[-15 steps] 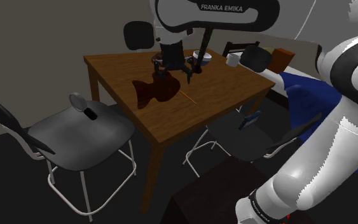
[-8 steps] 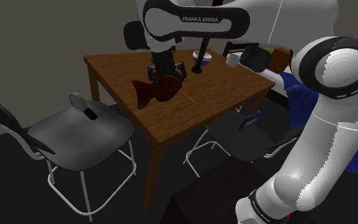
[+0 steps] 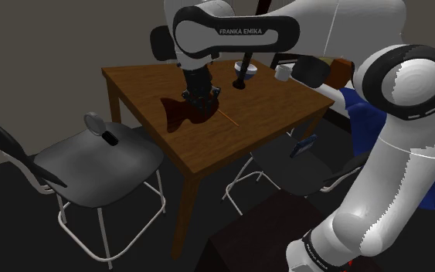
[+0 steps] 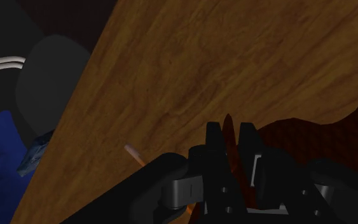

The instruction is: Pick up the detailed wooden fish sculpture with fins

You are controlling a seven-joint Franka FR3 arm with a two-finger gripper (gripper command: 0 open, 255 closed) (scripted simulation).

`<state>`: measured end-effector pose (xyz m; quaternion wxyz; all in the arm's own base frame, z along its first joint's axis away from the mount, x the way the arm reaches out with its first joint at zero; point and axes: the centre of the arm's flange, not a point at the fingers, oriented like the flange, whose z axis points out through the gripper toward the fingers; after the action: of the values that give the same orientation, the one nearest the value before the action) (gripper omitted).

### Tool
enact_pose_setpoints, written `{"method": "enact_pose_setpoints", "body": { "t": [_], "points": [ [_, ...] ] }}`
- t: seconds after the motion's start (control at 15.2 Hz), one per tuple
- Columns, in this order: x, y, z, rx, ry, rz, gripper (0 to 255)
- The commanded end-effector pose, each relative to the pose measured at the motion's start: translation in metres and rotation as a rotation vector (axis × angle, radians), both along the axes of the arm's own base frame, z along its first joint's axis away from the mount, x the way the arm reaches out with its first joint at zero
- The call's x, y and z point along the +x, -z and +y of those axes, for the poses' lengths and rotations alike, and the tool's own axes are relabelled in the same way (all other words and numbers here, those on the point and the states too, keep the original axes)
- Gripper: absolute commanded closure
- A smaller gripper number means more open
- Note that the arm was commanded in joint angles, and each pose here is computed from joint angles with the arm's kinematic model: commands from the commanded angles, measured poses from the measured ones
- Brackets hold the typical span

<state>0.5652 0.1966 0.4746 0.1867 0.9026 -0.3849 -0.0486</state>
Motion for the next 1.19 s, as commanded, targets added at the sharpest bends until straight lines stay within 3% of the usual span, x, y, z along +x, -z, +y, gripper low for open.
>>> {"method": "enact_pose_setpoints", "body": {
  "t": [0.0, 0.33, 1.12],
  "points": [
    [0.000, 0.002, -0.001, -0.001, 0.001, 0.002, 255],
    [0.001, 0.000, -0.001, -0.001, 0.001, 0.002, 255],
    [0.001, -0.063, -0.001, -0.001, 0.001, 0.002, 255]
  ]
}}
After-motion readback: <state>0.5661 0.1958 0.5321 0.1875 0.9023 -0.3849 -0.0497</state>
